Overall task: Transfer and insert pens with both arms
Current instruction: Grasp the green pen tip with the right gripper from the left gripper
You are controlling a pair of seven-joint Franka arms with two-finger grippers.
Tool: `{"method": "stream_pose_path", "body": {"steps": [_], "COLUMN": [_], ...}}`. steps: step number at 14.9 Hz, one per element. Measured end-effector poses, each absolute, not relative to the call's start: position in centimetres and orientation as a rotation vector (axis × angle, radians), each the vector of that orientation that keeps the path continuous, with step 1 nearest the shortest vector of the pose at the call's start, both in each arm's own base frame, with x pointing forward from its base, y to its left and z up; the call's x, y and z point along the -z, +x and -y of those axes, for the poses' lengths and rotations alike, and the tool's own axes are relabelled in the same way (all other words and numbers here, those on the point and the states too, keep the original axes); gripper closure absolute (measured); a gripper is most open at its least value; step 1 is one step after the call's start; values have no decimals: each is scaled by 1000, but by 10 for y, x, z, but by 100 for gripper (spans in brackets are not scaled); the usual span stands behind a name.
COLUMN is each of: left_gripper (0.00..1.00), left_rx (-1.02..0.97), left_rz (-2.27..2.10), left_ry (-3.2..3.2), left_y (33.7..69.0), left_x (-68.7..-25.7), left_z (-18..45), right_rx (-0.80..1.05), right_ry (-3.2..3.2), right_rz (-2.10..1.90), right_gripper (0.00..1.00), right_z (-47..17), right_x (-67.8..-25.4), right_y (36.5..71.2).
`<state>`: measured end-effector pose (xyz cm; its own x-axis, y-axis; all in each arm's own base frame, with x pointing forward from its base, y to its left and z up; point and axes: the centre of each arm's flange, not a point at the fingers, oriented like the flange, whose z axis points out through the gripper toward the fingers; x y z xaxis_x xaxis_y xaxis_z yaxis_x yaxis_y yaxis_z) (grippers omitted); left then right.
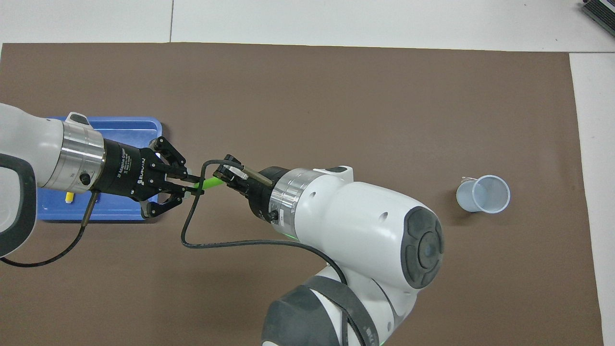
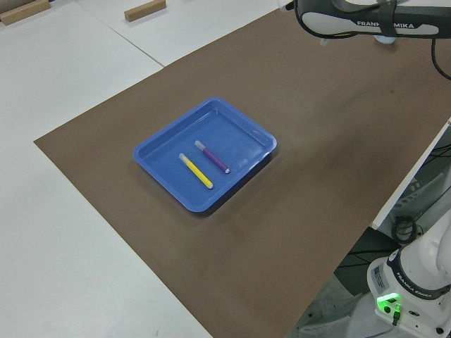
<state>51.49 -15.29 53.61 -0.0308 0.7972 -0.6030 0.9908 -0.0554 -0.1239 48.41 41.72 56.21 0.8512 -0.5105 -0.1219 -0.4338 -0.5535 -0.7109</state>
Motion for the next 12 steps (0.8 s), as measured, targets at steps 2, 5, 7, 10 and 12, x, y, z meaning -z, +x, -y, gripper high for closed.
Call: {"method": "stream_pose_path", "body": {"steps": [2,5,7,10,12], "left_gripper": [83,83,83,78,58], "left_rx": [771,771,771,768,764], "left_rz": [-1882,-1882,-1882,-1872,-1861], "left_ry": [1903,1902,1902,1909,1918], "left_y": [515,515,515,514,512], "left_x": [-536,-536,-536,-537,-540], "left_z": [151,151,151,152,156], "right_rx": [124,123,123,124,125], "right_ry": [-2241,-2241,-2241,-2241,-2240], "right_rz": [-684,-684,-684,-684,-685], "right_gripper": [82,82,82,82,82], "right_z": [-417,-417,-417,-417,-417], "right_x": [-560,-560,-560,-560,-560], "right_y": [485,484,484,485,485]}}
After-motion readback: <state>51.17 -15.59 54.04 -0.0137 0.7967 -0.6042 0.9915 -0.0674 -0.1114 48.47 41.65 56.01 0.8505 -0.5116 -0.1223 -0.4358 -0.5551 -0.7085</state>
